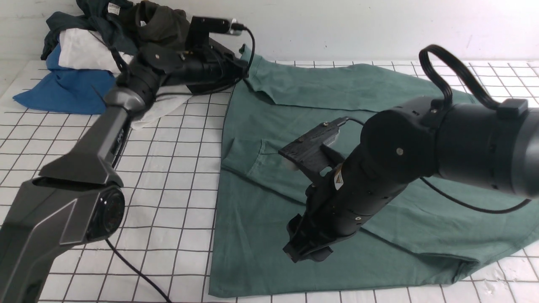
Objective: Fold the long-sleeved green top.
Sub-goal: Use the left arm to clamp the cuff farthest from it
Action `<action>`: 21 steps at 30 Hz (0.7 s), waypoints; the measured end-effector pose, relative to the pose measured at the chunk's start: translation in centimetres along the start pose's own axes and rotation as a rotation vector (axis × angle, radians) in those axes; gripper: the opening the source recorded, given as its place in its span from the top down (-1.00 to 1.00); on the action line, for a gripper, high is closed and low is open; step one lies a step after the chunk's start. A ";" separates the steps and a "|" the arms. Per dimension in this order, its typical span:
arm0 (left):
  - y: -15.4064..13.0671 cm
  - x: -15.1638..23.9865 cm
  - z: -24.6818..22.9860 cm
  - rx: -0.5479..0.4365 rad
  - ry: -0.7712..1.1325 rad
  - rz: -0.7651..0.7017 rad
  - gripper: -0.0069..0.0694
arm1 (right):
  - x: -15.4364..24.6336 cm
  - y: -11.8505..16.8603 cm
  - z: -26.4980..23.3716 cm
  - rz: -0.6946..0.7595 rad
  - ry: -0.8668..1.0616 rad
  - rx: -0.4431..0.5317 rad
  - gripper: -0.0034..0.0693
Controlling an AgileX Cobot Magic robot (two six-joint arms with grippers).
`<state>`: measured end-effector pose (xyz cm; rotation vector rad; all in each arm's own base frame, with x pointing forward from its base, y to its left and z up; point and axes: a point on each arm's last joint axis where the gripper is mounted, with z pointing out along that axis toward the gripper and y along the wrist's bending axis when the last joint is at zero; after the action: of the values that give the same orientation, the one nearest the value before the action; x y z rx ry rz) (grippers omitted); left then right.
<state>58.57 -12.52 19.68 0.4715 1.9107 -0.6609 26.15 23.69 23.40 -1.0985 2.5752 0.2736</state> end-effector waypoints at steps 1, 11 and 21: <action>-0.5 -0.8 -0.6 0.007 0.023 0.015 0.76 | 0.1 -0.2 -0.2 -0.002 0.008 0.020 -0.22; -0.6 -2.7 -3.4 -0.170 0.223 0.049 0.76 | 0.3 -1.5 -3.4 -0.054 -0.035 0.202 -0.22; 4.3 5.7 0.9 -0.267 0.244 -0.003 0.35 | 0.3 -1.4 -3.3 -0.042 -0.041 0.190 -0.22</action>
<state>59.42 -9.55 13.10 0.3921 2.1923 -0.3538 26.27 21.57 26.30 -1.0645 2.4788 0.0393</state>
